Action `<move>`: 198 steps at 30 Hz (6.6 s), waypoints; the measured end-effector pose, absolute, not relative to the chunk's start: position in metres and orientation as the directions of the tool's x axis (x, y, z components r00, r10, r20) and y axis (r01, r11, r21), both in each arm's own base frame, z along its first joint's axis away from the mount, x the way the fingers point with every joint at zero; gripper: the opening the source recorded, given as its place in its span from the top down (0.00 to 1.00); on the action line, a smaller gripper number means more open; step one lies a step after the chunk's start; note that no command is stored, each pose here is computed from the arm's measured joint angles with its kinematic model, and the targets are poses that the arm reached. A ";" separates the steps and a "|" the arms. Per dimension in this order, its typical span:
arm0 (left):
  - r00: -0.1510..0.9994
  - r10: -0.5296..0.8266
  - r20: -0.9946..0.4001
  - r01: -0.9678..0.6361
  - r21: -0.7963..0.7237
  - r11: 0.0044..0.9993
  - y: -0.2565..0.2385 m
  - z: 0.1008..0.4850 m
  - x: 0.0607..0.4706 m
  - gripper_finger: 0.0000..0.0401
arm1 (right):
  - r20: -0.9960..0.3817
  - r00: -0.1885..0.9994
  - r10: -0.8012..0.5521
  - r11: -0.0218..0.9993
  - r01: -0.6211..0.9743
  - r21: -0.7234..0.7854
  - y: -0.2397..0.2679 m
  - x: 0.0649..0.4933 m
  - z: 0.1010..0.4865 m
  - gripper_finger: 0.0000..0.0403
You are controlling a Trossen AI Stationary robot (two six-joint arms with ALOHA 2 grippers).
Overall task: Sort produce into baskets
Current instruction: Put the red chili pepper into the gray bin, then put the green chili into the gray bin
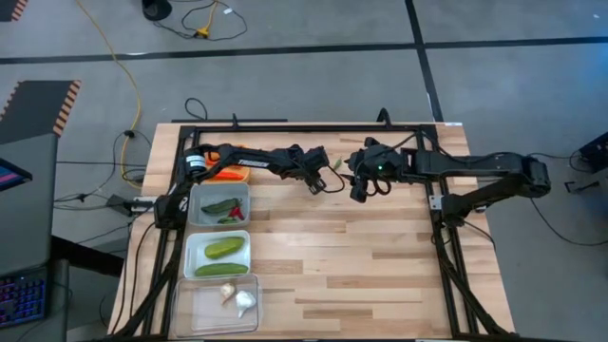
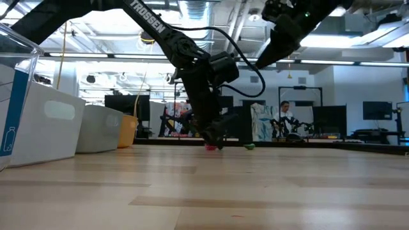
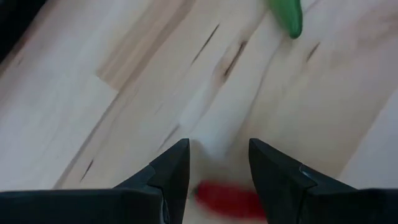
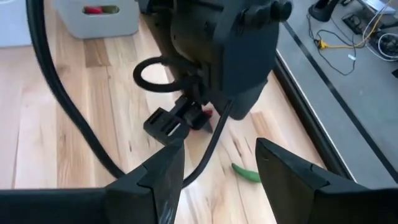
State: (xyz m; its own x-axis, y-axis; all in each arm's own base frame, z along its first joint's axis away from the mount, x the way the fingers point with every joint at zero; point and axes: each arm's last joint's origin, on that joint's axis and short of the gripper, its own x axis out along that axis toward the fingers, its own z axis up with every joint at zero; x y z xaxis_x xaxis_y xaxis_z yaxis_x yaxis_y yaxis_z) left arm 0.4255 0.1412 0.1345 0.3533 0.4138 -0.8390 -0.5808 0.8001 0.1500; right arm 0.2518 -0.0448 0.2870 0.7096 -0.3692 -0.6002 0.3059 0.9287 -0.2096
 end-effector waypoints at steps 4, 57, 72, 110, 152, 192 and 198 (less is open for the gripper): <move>0.342 0.395 -0.853 -0.589 0.133 0.797 0.142 0.134 0.423 0.62 | -0.605 0.706 -0.368 0.929 0.304 -0.210 -0.045 0.252 0.286 0.44; 0.175 0.181 -0.968 0.087 0.198 0.976 0.144 0.157 0.429 0.62 | -0.605 0.707 -0.366 0.930 0.301 -0.210 -0.044 0.251 0.287 0.44; 0.155 0.164 -0.974 0.107 0.182 0.978 0.145 0.147 0.430 0.79 | -0.606 0.707 -0.366 0.930 0.301 -0.210 -0.044 0.251 0.286 0.44; 0.033 -0.095 -0.995 -0.143 -0.098 0.985 0.090 0.272 0.287 0.99 | -0.597 0.680 -0.426 0.901 0.380 -0.209 -0.065 0.247 0.287 0.44; 0.105 -0.029 -0.994 -0.454 -0.074 0.888 0.062 0.195 0.198 0.61 | -0.920 0.320 -0.225 0.971 -0.005 -0.239 -0.174 0.323 0.180 0.44; 0.429 0.091 -0.899 -0.301 -0.047 0.953 0.075 0.237 0.237 0.61 | -0.933 0.309 -0.186 0.975 -0.057 -0.214 -0.161 0.372 0.187 0.83; 0.549 0.156 -0.821 -0.221 0.038 0.975 0.080 0.244 0.249 0.61 | -0.872 0.443 -0.208 0.965 -0.054 -0.258 -0.142 0.398 0.213 0.83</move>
